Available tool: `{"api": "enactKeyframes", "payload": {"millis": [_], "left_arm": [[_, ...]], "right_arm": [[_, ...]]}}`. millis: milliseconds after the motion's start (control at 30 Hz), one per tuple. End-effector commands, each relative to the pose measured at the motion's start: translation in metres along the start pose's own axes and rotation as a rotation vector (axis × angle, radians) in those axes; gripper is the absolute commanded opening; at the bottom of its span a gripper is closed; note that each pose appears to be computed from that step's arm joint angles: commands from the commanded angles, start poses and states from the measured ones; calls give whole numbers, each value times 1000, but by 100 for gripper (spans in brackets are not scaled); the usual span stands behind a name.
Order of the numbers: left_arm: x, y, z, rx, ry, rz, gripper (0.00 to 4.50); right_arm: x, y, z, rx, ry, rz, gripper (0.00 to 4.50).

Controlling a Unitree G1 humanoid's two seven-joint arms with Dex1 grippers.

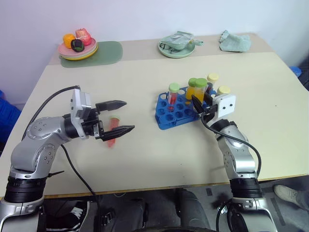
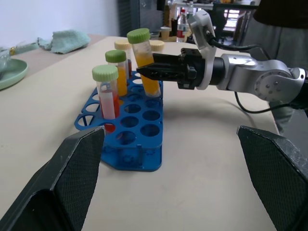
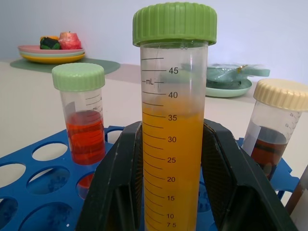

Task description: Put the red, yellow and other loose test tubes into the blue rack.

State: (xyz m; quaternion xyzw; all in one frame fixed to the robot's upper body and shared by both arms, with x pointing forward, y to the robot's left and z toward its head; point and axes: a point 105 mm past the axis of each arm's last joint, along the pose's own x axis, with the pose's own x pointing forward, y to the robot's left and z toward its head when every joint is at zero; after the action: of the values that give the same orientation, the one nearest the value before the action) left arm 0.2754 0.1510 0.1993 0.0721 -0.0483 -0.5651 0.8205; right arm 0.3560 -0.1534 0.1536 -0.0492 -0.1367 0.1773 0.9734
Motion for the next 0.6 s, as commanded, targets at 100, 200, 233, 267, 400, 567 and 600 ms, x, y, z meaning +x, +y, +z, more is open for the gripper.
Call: {"api": "enactKeyframes", "payload": {"millis": [100, 200, 233, 267, 400, 567, 600], "left_arm": [[-3, -1, 11, 47, -7, 8, 450], [-3, -1, 12, 48, -9, 8, 450], [-3, -1, 12, 48, -9, 8, 450], [-3, -1, 12, 47, -10, 8, 450], [-1, -1, 12, 49, -15, 5, 450], [-1, 0, 13, 54, -15, 4, 450], [-1, 0, 13, 54, -15, 4, 450]], "right_arm": [[-2, -4, 9, 22, -46, -15, 165], [-5, -9, 13, 36, -58, -37, 165], [-6, -10, 14, 38, -58, -39, 165], [-7, -10, 14, 49, -59, -48, 165], [-9, -7, 14, 72, -70, -68, 165], [-15, 6, 11, 101, -64, -49, 165], [-15, 8, 10, 123, -63, -42, 165]]}}
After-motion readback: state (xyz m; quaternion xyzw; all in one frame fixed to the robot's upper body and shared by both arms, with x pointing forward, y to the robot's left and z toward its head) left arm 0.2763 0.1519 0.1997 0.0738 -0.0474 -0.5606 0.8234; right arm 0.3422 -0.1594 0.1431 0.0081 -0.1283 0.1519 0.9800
